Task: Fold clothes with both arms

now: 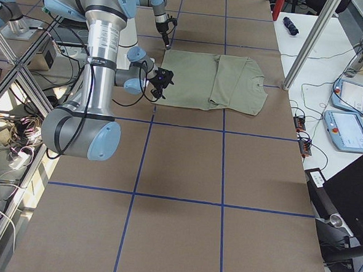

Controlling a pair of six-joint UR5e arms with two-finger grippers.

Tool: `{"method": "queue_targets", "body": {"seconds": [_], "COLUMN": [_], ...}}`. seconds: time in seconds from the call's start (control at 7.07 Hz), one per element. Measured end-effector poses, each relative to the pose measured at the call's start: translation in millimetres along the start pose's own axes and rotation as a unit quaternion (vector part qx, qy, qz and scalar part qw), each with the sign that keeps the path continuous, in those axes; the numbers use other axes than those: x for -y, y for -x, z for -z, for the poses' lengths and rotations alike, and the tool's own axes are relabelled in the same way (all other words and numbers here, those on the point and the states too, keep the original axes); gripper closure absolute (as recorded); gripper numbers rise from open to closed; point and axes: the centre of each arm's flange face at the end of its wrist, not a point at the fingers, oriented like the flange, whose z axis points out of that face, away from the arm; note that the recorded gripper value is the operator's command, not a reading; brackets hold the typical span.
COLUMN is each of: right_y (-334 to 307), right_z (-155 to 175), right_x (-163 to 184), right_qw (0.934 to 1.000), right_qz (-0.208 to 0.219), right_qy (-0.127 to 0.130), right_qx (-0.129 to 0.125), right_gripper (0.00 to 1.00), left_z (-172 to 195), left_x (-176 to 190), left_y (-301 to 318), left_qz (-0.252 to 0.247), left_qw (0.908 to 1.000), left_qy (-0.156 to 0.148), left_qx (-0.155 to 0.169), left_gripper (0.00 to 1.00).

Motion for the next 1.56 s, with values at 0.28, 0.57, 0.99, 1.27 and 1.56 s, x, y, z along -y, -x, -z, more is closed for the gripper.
{"method": "queue_targets", "body": {"seconds": [0.28, 0.57, 0.99, 1.27, 1.56], "right_y": [0, 0, -1, -4, -11], "right_z": [0, 0, -2, -5, -9], "right_x": [0, 0, -2, -11, -34], "right_qw": [1.0000, 1.0000, 1.0000, 1.0000, 0.9997], "right_qz": [0.000, 0.001, 0.002, 0.005, 0.001], "right_qy": [-0.002, -0.002, -0.002, -0.002, -0.009], "right_qx": [0.001, 0.001, -0.001, -0.004, -0.025], "right_gripper": [0.02, 0.02, 0.04, 0.12, 0.23], "left_z": [-6, -8, -8, -3, 18], "left_x": [-3, -5, -6, -4, 0], "left_y": [-2, -6, -7, -11, -28], "left_qz": [-0.001, -0.001, 0.000, 0.000, 0.008], "left_qw": [1.0000, 1.0000, 1.0000, 1.0000, 0.9994], "left_qy": [0.001, 0.002, 0.003, 0.004, 0.010], "left_qx": [0.000, -0.003, -0.004, -0.009, -0.031], "left_gripper": [0.41, 0.63, 1.00, 1.00, 1.00]}}
